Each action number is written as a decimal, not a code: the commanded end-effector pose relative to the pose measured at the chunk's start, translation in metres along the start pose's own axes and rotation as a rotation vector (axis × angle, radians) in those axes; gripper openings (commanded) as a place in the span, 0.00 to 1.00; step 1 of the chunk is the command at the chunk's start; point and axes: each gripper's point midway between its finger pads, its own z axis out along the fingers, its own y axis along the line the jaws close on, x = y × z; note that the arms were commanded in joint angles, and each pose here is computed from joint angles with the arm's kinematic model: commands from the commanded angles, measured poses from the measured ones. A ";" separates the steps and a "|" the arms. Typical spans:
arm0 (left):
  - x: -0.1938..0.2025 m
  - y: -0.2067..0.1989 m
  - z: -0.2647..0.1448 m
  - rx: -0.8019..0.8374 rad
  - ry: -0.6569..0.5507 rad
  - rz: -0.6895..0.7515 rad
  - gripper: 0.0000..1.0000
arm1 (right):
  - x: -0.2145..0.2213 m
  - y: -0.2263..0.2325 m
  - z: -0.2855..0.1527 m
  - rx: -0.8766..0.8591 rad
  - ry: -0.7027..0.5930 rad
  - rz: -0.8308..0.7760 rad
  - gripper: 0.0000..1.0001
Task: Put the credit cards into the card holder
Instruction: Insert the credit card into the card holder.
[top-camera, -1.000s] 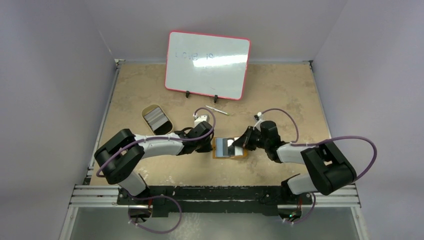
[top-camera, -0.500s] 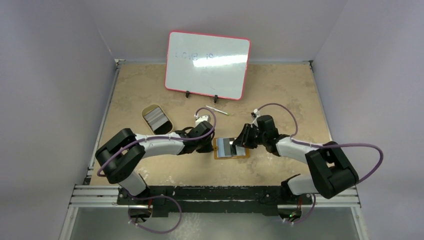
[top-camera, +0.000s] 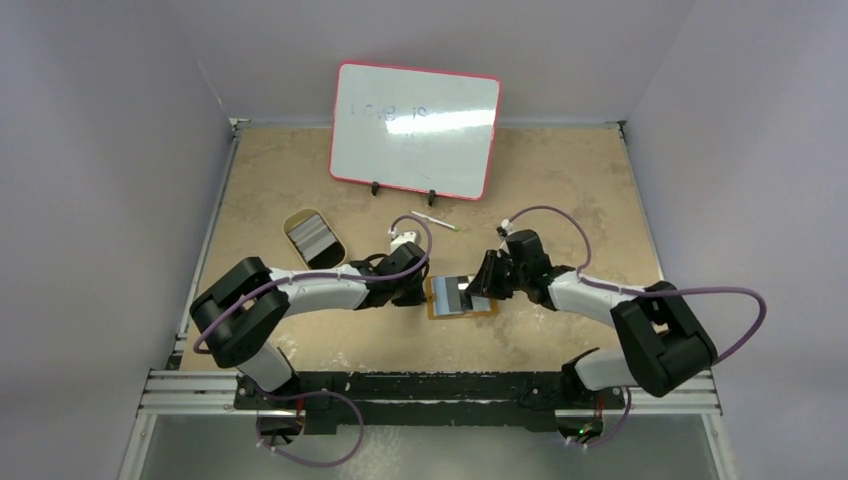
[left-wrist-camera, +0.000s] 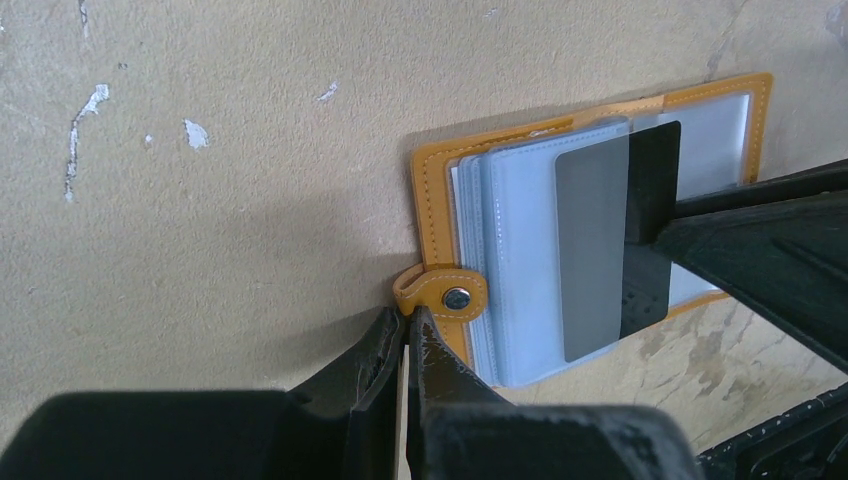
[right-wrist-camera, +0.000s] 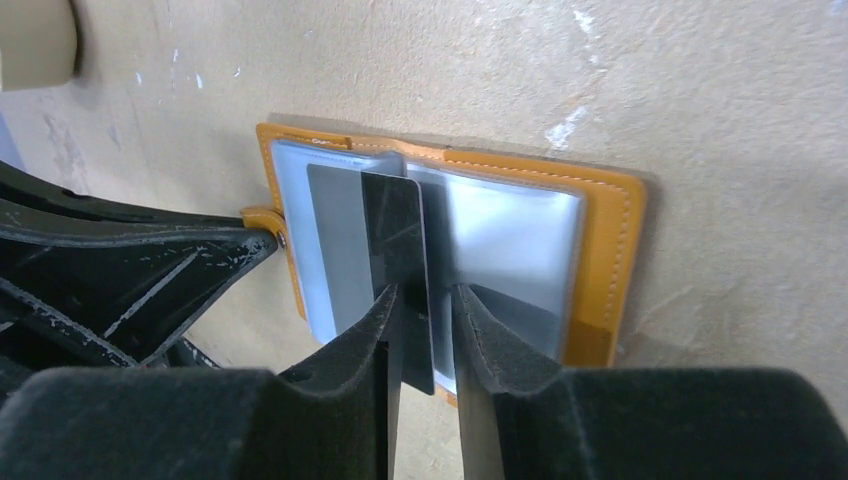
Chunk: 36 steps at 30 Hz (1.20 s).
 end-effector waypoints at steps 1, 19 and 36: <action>0.022 0.027 -0.004 -0.081 0.073 0.030 0.00 | -0.007 0.021 0.008 -0.032 -0.013 -0.011 0.27; -0.006 0.032 -0.024 -0.145 -0.015 0.029 0.10 | 0.005 0.040 -0.001 0.002 -0.006 -0.021 0.27; -0.037 -0.056 -0.042 0.246 -0.090 -0.074 0.39 | 0.012 0.030 0.020 -0.026 -0.005 -0.052 0.07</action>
